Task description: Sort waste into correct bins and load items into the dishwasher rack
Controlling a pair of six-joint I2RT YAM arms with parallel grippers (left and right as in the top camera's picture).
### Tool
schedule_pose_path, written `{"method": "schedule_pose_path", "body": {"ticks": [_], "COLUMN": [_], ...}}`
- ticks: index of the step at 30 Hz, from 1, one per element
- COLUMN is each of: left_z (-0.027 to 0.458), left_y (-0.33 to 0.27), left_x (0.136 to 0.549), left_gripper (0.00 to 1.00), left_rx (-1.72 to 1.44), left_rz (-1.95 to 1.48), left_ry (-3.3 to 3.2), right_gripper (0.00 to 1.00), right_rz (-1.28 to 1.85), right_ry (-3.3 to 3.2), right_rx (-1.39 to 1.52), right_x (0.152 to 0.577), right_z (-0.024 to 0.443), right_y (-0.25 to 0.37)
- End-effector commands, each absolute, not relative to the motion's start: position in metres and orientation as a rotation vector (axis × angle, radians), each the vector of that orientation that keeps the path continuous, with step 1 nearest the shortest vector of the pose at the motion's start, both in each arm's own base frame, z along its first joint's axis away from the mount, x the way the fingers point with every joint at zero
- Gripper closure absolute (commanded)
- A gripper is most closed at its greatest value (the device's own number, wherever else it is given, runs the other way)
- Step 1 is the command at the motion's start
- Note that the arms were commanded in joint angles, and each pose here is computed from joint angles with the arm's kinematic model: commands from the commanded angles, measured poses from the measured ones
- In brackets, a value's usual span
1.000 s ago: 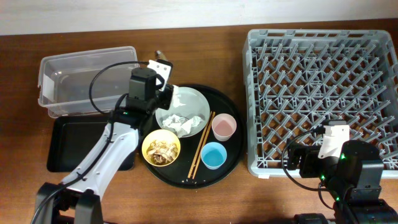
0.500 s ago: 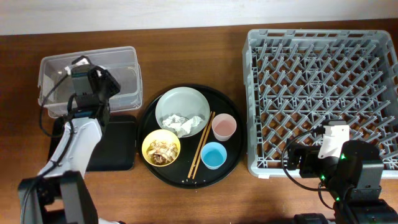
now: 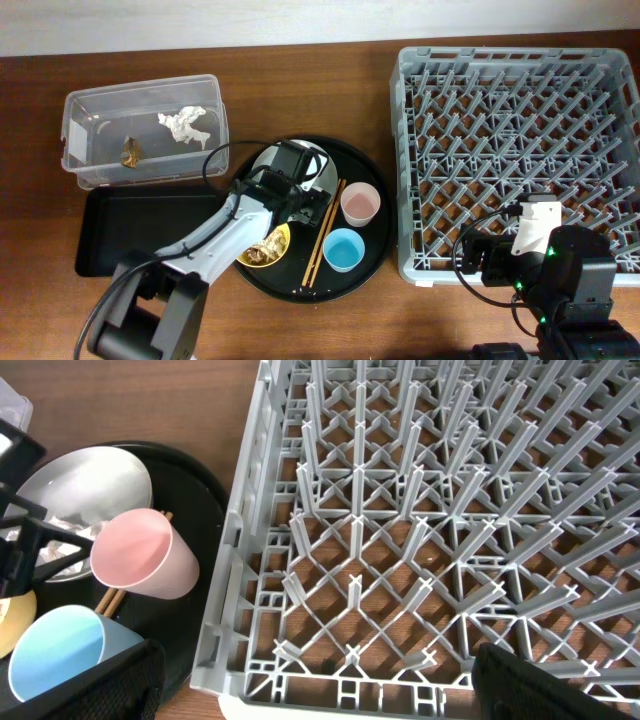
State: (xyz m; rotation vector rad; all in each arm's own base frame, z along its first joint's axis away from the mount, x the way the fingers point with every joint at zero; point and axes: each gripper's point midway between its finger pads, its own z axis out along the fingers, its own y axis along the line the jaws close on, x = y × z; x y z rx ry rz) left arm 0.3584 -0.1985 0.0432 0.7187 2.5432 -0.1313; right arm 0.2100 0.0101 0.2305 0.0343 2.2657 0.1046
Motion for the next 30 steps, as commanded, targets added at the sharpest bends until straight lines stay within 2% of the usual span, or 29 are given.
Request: {"method": "schedule_pose_path", "body": {"ticks": [1, 2, 3, 6, 9, 10, 12, 13, 15, 17, 20, 21, 22, 24, 25, 27, 29, 30], "left_z": [0.023, 0.011, 0.006, 0.017, 0.062, 0.093, 0.153, 0.163, 0.171, 0.172, 0.145, 0.141, 0.142, 0.172, 0.183, 0.195, 0.182, 0.173], "left_y": [-0.186, -0.182, -0.181, -0.186, -0.184, -0.173, -0.117, -0.092, -0.015, 0.030, 0.059, 0.059, 0.059, 0.059, 0.059, 0.058, 0.073, 0.083], "left_x": [0.352, 0.346, 0.344, 0.355, 0.387, 0.400, 0.421, 0.429, 0.445, 0.453, 0.463, 0.465, 0.465, 0.464, 0.462, 0.440, 0.405, 0.391], "left_gripper": [0.24, 0.31, 0.72, 1.00, 1.00, 1.00, 1.00, 1.00, 1.00, 1.00, 1.00, 0.98, 0.77, 0.58, 0.53, 0.52, 0.65, 0.65], "left_rx": [0.743, 0.757, 0.762, 0.746, 0.620, 0.507, 0.189, 0.077, -0.278, -0.497, -0.585, -0.585, -0.584, -0.537, -0.532, -0.528, -0.586, -0.615], "left_rz": [-0.038, -0.024, -0.019, -0.027, 0.001, -0.010, -0.038, -0.031, -0.001, -0.004, 0.033, 0.034, 0.034, 0.037, 0.033, 0.053, 0.198, 0.299], "left_ry": [2.606, 2.648, 2.664, 2.623, 2.534, 2.487, 2.386, 2.358, 2.299, 2.235, 2.241, 2.245, 2.242, 2.184, 2.160, 2.193, 2.302, 2.348], "right_gripper": [0.01, 0.02, 0.01, 0.01, 0.01, 0.01, 0.01, 0.01, 0.01, 0.01, 0.02, 0.01, 0.01, 0.01, 0.01, 0.01, 0.01, 0.01], "right_rz": [0.114, 0.114, 0.114, 0.114, 0.114, 0.113, 0.113, 0.114, 0.114, 0.113, 0.114, 0.114, 0.114, 0.114, 0.114, 0.113, 0.114, 0.114], "right_ry": [2.247, 2.247, 2.247, 2.247, 2.247, 2.247, 2.246, 2.246, 2.247, 2.246, 2.246, 2.247, 2.246, 2.247, 2.247, 2.248, 2.248, 2.248], "right_rx": [0.036, 0.036, 0.036, 0.035, 0.036, 0.036, 0.036, 0.036, 0.036, 0.036, 0.036, 0.036, 0.036, 0.036, 0.036, 0.036, 0.036, 0.036], "right_x": [0.210, 0.210, 0.210, 0.210, 0.210, 0.210, 0.210, 0.210, 0.210, 0.210, 0.210, 0.210, 0.210, 0.210, 0.210, 0.210, 0.210, 0.210], "right_z": [0.238, 0.238, 0.238, 0.238, 0.238, 0.238, 0.238, 0.238, 0.238, 0.238, 0.238, 0.238, 0.238, 0.238, 0.238, 0.237, 0.237, 0.237], "right_y": [0.011, 0.011, 0.011, 0.012, 0.011, 0.011, 0.011, 0.011, 0.011, 0.011, 0.011, 0.011, 0.011, 0.011, 0.011, 0.011, 0.011, 0.011]}}
